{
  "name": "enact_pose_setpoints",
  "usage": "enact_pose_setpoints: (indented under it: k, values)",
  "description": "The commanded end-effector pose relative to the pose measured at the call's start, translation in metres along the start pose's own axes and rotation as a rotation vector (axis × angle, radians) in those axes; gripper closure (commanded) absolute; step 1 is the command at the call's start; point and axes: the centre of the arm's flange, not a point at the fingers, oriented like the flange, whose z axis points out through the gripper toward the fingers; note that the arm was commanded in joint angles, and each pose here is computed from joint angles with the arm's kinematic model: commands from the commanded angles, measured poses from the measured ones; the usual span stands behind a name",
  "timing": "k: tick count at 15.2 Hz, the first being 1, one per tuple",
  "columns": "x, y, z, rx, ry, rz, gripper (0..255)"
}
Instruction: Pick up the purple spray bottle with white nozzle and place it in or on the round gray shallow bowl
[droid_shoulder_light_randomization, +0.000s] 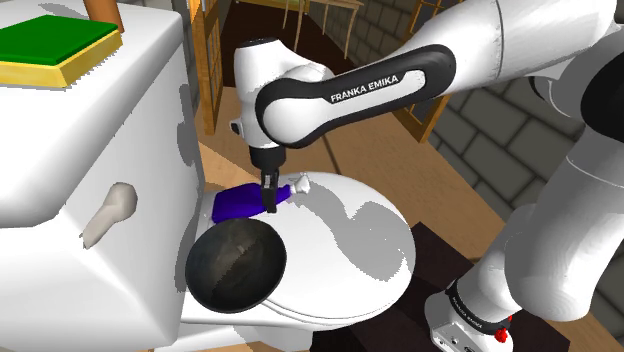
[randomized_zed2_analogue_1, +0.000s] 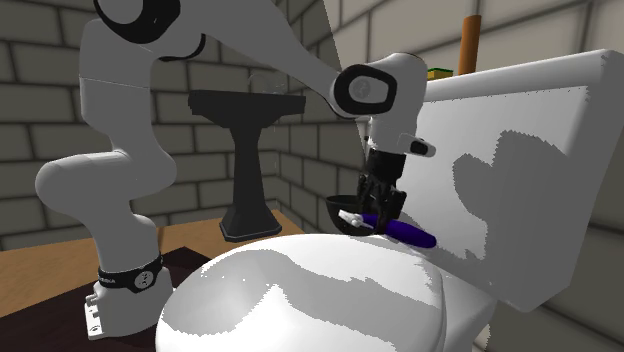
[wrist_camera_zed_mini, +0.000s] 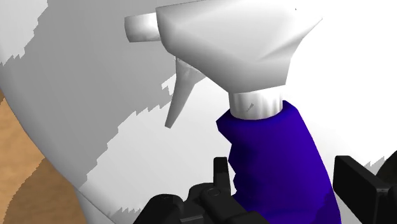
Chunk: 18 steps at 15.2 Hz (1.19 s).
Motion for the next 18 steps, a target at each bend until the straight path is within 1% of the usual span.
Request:
enact_pose_setpoints:
  k: [1,18]
  values:
    - [-0.002,0.0,-0.01,0.0,0.0,0.0,255]
    - [-0.015,-0.007,-0.099,0.0,0.0,0.0,255]
